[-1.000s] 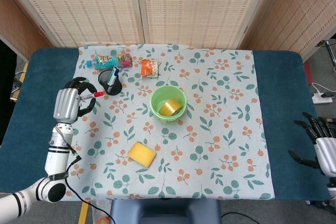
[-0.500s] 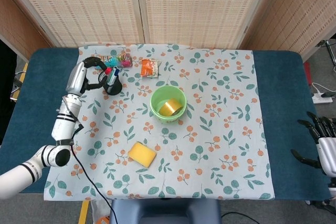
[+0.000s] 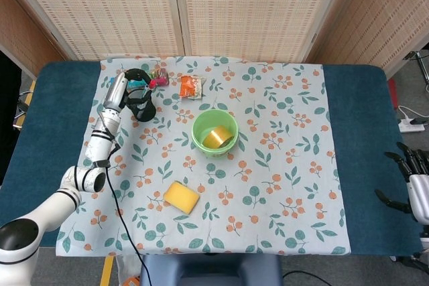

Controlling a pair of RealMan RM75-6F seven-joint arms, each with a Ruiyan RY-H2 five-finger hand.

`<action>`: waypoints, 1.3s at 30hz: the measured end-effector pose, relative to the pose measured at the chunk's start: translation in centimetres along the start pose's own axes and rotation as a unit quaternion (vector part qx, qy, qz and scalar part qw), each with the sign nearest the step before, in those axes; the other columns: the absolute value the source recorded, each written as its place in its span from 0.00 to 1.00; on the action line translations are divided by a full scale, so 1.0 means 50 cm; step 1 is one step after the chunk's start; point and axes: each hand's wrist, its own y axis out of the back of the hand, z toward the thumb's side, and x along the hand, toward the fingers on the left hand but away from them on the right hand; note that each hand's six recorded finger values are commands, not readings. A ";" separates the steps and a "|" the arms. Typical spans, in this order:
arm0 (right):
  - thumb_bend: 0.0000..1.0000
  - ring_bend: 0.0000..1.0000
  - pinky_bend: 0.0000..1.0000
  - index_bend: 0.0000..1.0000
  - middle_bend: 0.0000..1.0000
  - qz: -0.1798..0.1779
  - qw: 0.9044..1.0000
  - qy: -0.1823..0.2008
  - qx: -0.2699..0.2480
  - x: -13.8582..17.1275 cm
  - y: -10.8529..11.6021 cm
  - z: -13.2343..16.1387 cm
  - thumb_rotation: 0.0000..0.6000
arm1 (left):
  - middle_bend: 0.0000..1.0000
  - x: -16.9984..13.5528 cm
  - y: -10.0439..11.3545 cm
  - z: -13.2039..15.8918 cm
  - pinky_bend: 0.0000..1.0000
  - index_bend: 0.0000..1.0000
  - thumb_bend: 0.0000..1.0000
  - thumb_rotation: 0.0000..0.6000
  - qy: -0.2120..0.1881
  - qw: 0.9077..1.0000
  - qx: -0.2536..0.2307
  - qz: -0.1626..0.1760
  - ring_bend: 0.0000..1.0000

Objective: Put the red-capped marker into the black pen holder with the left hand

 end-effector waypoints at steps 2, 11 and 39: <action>0.13 0.08 0.00 0.21 0.05 0.002 1.000 -0.002 0.000 -0.001 -0.001 -0.002 1.00 | 0.51 0.002 -0.008 -0.007 0.30 0.53 0.34 1.00 0.004 1.000 0.004 -0.005 0.22; 0.13 0.08 0.00 0.21 0.05 0.004 1.000 -0.011 0.004 -0.003 -0.004 -0.012 1.00 | 0.51 0.014 -0.018 -0.024 0.30 0.53 0.34 1.00 0.012 0.999 0.031 -0.009 0.22; 0.13 0.08 0.00 0.21 0.05 0.021 0.999 -0.021 0.018 -0.011 -0.023 -0.012 1.00 | 0.13 0.016 0.020 -0.080 0.26 0.19 0.35 1.00 0.056 0.992 0.114 -0.009 0.11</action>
